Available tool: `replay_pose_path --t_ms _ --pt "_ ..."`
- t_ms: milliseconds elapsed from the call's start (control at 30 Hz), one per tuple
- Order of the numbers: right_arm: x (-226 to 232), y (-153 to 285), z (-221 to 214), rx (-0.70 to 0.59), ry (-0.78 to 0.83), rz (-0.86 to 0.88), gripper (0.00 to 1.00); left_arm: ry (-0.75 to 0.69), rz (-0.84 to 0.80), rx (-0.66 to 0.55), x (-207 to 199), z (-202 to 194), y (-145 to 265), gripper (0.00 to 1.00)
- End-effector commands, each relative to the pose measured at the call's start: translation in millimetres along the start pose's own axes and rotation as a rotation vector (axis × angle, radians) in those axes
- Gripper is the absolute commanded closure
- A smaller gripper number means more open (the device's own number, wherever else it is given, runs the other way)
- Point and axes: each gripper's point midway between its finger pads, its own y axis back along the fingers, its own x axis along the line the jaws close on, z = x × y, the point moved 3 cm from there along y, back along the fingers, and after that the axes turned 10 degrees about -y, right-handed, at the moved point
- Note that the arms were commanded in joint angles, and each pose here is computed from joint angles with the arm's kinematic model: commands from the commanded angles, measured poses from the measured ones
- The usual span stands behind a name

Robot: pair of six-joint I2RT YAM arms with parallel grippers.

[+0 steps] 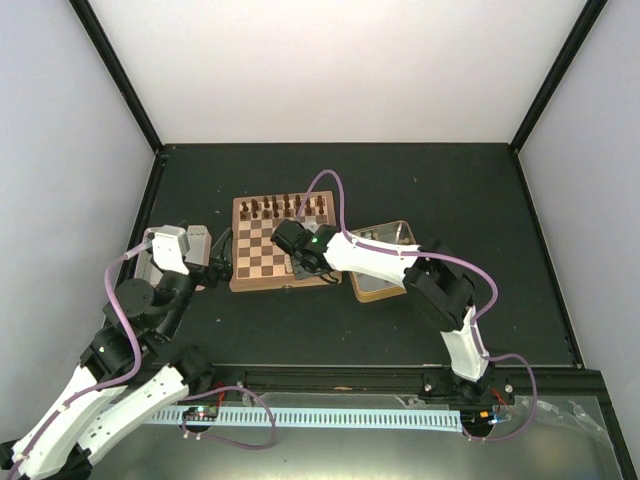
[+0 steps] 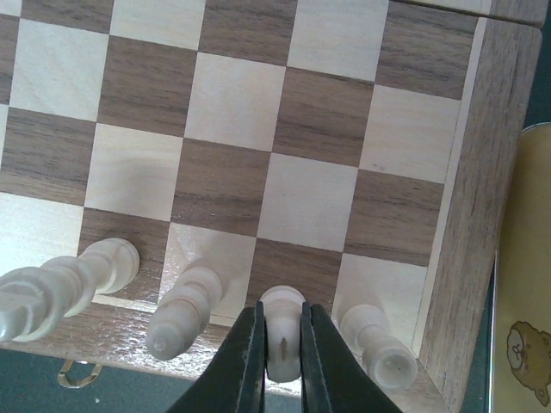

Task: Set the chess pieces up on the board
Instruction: Place the chess piece on the chessboard.

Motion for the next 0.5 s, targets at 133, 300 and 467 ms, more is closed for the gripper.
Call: replay_pose_path --t_ms 133,300,467 --pt "-2 -4 6 -0.046 -0.028 -0.018 0.86 -0.013 0.006 -0.002 -1 2 -4 0.01" --pt "-2 7 11 -0.051 -0.045 -0.007 0.77 -0.012 0.001 0.001 -2 2 -5 0.01" --pt "-4 32 21 -0.089 -0.074 0.026 0.74 -0.011 0.002 0.001 -2 2 -5 0.01"
